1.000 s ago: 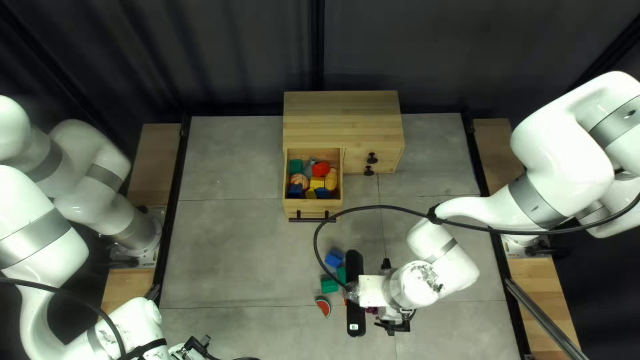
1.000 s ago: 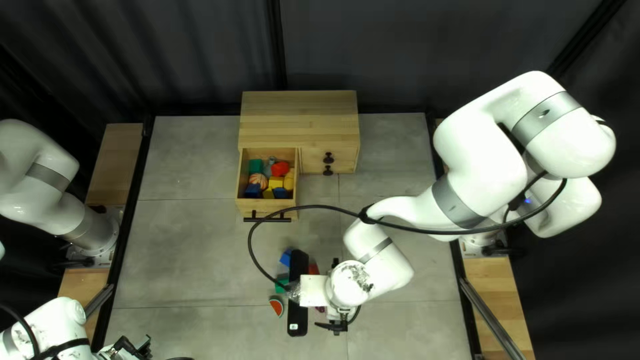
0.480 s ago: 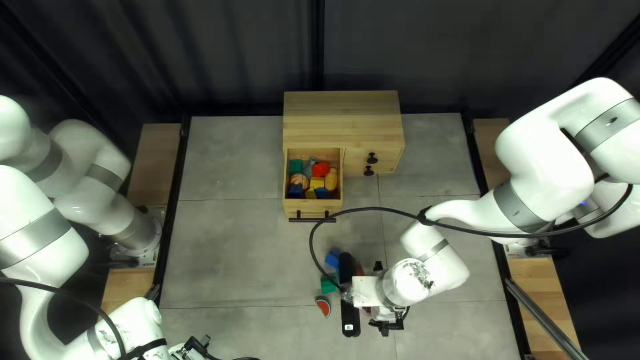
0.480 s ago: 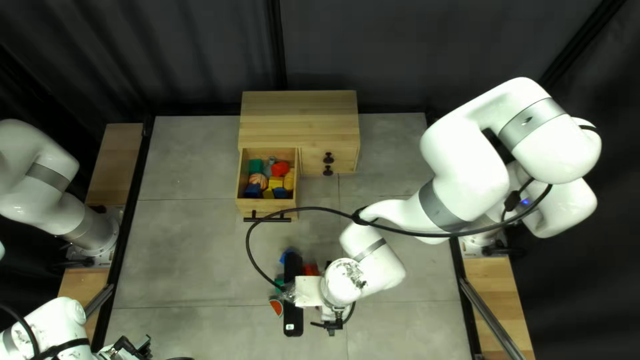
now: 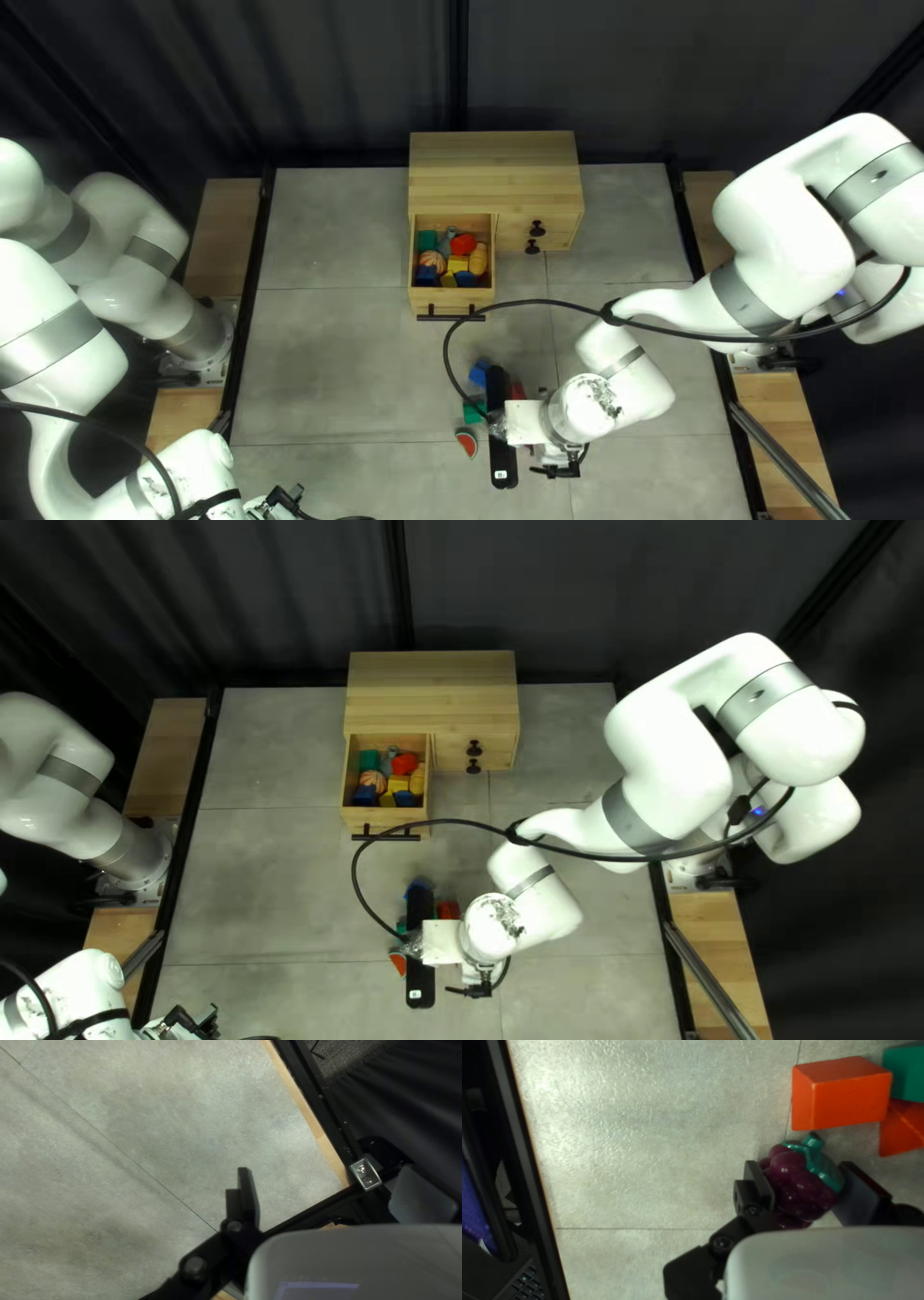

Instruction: Open drawers and place objects into drawer and close

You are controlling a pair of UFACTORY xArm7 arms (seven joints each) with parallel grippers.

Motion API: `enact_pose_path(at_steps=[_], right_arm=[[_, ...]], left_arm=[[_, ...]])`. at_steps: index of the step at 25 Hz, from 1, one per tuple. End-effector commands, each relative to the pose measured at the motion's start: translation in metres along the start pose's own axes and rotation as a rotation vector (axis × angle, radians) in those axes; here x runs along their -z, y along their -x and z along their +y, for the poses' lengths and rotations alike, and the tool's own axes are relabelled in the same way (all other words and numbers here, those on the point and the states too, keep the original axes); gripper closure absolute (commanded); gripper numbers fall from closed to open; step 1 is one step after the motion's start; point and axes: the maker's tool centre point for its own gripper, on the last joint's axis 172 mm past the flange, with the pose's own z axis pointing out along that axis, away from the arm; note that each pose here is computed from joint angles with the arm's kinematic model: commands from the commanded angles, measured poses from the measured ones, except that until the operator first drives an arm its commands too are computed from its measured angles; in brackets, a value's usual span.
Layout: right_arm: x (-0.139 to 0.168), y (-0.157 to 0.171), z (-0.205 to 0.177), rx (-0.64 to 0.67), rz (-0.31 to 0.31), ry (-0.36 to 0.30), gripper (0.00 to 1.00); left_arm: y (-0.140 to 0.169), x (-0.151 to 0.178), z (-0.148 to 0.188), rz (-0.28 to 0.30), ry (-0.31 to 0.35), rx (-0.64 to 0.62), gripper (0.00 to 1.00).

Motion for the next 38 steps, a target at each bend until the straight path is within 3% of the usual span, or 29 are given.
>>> enact_pose_path(at_steps=[1,6,11,19,20,21,22,26,30,38], right_arm=[[0.043,-0.014,0.049,0.104,0.034,0.053,0.98],[0.082,-0.032,0.138,0.262,0.101,0.088,0.99],[0.105,-0.055,0.216,0.311,0.117,0.118,0.99],[0.122,-0.118,0.290,0.310,0.116,0.178,0.97],[0.121,-0.123,0.294,0.309,0.116,0.182,0.80],[0.115,-0.129,0.297,0.308,0.117,0.185,0.13],[0.112,-0.131,0.298,0.307,0.117,0.186,0.00],[0.099,-0.128,0.291,0.291,0.120,0.183,0.00],[0.110,-0.105,0.265,0.278,0.114,0.183,0.00],[0.129,-0.037,0.139,0.360,0.085,0.121,0.00]], left_arm=[[0.000,0.000,0.000,0.000,0.000,0.000,0.00],[0.000,0.000,0.000,0.000,0.000,0.000,0.00],[0.000,0.000,0.000,0.000,0.000,0.000,0.00],[0.000,0.000,0.000,0.000,0.000,0.000,0.00],[0.000,0.000,0.000,0.000,0.000,0.000,0.00],[0.000,0.000,0.000,0.000,0.000,0.000,0.00],[0.000,0.000,0.000,0.000,0.000,0.000,0.00],[0.000,0.000,0.000,0.000,0.000,0.000,0.00],[0.000,0.000,0.000,0.000,0.000,0.000,0.00],[0.000,0.000,0.000,0.000,0.000,0.000,0.00]])
